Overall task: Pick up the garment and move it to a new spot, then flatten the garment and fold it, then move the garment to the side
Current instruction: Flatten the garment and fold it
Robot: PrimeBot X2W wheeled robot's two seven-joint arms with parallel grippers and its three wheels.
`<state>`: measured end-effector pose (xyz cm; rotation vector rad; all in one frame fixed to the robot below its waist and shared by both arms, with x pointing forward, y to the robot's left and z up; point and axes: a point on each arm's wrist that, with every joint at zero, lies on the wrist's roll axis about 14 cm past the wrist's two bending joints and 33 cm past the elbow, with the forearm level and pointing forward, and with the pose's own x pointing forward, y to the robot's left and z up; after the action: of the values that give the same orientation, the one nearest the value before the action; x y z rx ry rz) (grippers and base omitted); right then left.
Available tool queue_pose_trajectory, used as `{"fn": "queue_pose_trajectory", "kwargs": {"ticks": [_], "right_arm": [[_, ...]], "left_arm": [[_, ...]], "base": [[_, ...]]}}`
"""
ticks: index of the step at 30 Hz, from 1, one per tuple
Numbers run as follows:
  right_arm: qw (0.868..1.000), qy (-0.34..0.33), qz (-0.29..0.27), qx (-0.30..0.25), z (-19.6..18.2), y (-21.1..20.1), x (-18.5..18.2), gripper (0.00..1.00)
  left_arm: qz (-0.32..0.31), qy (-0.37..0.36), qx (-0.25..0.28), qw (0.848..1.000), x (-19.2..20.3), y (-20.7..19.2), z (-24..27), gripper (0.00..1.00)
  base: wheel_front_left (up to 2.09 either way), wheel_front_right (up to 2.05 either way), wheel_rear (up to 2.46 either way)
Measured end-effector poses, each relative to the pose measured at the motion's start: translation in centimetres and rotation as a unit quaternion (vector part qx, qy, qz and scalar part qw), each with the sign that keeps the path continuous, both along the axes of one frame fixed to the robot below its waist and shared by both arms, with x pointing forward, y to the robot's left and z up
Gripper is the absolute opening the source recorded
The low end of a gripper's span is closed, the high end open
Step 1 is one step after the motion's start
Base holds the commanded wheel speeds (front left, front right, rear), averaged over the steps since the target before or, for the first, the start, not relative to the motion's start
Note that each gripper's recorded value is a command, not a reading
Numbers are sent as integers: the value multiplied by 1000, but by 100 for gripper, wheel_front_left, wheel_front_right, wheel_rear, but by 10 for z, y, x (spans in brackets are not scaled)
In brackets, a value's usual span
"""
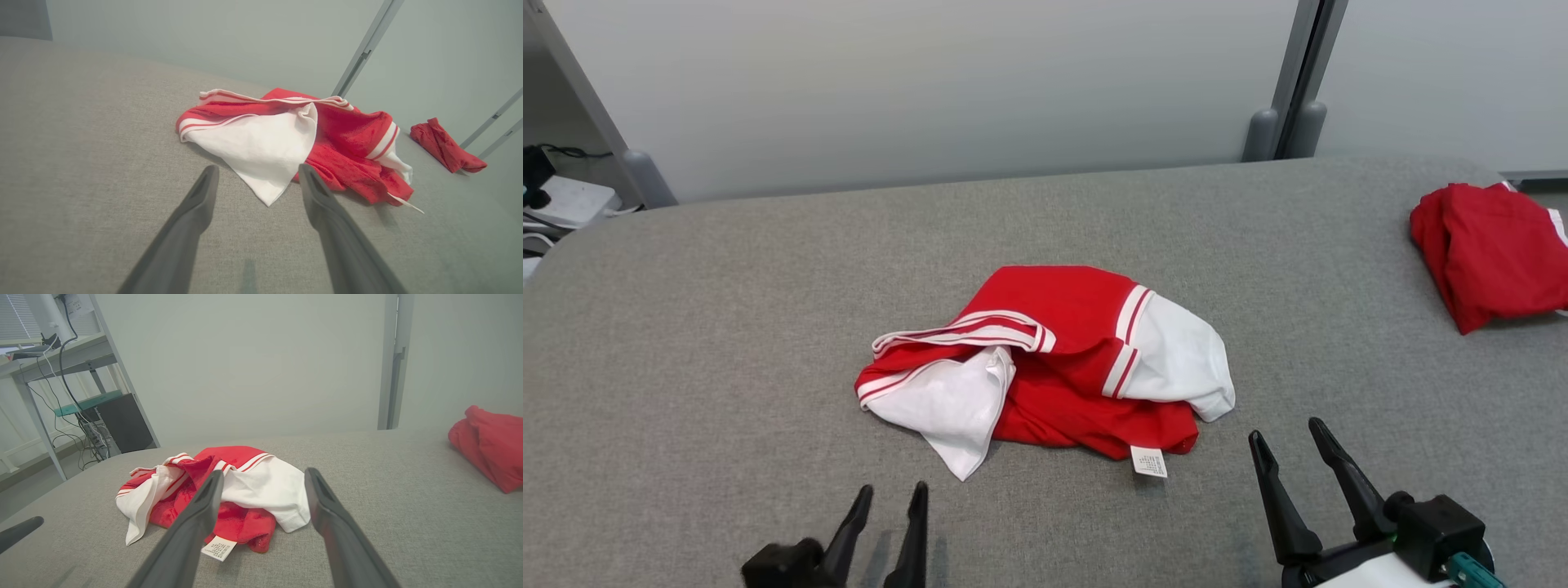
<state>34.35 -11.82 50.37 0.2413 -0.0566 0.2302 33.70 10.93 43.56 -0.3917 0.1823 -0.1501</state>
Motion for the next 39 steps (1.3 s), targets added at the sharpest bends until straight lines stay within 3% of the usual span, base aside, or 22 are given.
{"fn": "queue_pose_trajectory", "kwargs": {"ticks": [5,19,22,31,39], "right_arm": [[1000,5,2,-8,-4,-4,13,100],[1000,20,-12,-7,-15,-18,41,100],[1000,18,-16,-7,-14,-20,45,100],[1000,15,-20,-7,-12,-23,46,100],[999,47,14,18,-31,2,50,100]], "left_arm": [[-54,47,-6,997,22,-36,-26,100],[-89,129,14,988,56,-65,-73,98],[-98,129,20,987,61,-70,-75,0],[-111,121,36,986,62,-73,-72,0],[-26,84,47,995,59,-13,-54,0]], "base": [[0,0,0],[0,0,0],[0,0,0],[0,0,0],[0,0,0]]}}
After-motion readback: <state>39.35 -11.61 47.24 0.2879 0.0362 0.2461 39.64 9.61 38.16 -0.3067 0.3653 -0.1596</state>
